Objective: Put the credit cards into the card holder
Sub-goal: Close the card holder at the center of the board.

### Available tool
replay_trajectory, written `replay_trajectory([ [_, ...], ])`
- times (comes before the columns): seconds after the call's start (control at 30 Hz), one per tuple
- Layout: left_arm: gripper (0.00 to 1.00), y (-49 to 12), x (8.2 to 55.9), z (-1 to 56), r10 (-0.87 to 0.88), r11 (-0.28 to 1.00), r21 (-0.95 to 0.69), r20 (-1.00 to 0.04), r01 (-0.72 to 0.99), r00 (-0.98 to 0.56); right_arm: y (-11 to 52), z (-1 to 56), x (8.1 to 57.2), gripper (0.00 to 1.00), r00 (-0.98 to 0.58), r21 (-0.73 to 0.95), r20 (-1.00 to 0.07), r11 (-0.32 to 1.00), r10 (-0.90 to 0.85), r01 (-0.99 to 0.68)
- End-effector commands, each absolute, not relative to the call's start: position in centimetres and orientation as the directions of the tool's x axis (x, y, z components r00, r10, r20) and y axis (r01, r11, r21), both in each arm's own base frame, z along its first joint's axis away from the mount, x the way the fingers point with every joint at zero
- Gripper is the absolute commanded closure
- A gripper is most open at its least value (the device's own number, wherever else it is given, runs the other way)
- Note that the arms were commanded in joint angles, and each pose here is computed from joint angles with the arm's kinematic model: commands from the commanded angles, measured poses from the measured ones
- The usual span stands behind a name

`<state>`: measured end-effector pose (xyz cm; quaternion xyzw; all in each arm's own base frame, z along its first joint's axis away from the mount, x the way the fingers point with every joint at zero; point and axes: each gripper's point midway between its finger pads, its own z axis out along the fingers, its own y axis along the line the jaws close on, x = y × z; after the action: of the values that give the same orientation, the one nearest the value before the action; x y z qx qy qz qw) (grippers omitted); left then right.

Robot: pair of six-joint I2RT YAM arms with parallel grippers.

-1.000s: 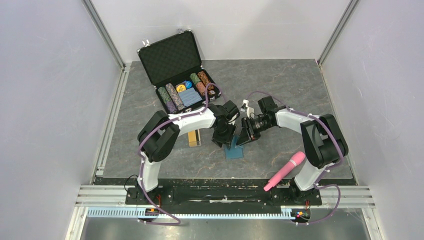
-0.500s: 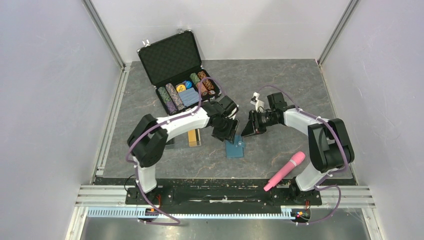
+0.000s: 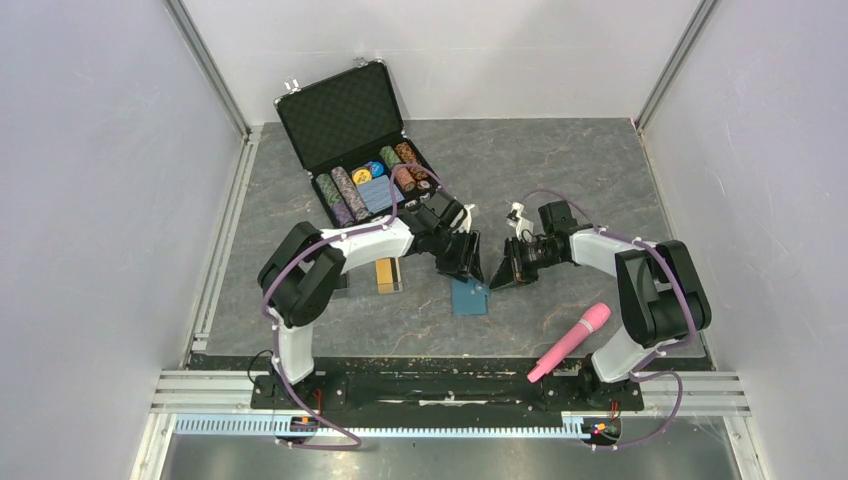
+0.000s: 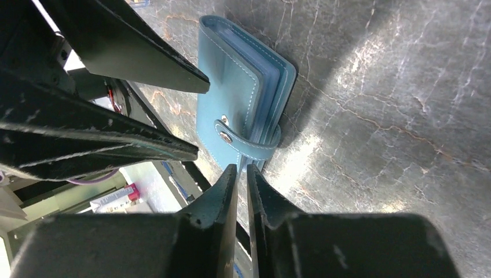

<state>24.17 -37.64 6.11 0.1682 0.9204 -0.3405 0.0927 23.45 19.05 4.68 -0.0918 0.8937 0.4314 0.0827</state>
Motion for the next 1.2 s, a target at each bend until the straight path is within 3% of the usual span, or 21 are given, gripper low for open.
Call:
replay_trajectory([
  [0.0,0.48,-39.2,24.1,6.6,0.234,0.655,-0.666,-0.271,0.358,-0.934,18.9,5.0,23.4,0.88,-0.963,0.755,-0.252,0.605,-0.091,-0.254],
  [0.33,0.65,-39.5,22.9,5.5,0.276,0.616,-0.705,-0.225,0.351,-0.935,18.9,4.4,23.0,0.91,-0.969,0.758,-0.229,0.607,-0.095,-0.238],
  [0.53,0.89,-39.1,22.9,5.3,0.288,0.631,-0.687,-0.224,0.36,-0.931,18.9,4.5,23.0,0.91,-0.969,0.76,-0.229,0.605,-0.094,-0.238],
  [0.77,0.93,-37.6,23.5,6.0,0.302,0.7,-0.603,-0.236,0.383,-0.924,19.0,4.9,23.3,0.91,-0.966,0.759,-0.24,0.602,-0.095,-0.248],
  [1.17,0.98,-35.0,22.9,5.2,0.242,0.814,-0.5,-0.169,0.295,-0.955,20.6,5.9,23.8,0.92,-0.953,0.767,-0.278,0.57,-0.119,-0.295],
])
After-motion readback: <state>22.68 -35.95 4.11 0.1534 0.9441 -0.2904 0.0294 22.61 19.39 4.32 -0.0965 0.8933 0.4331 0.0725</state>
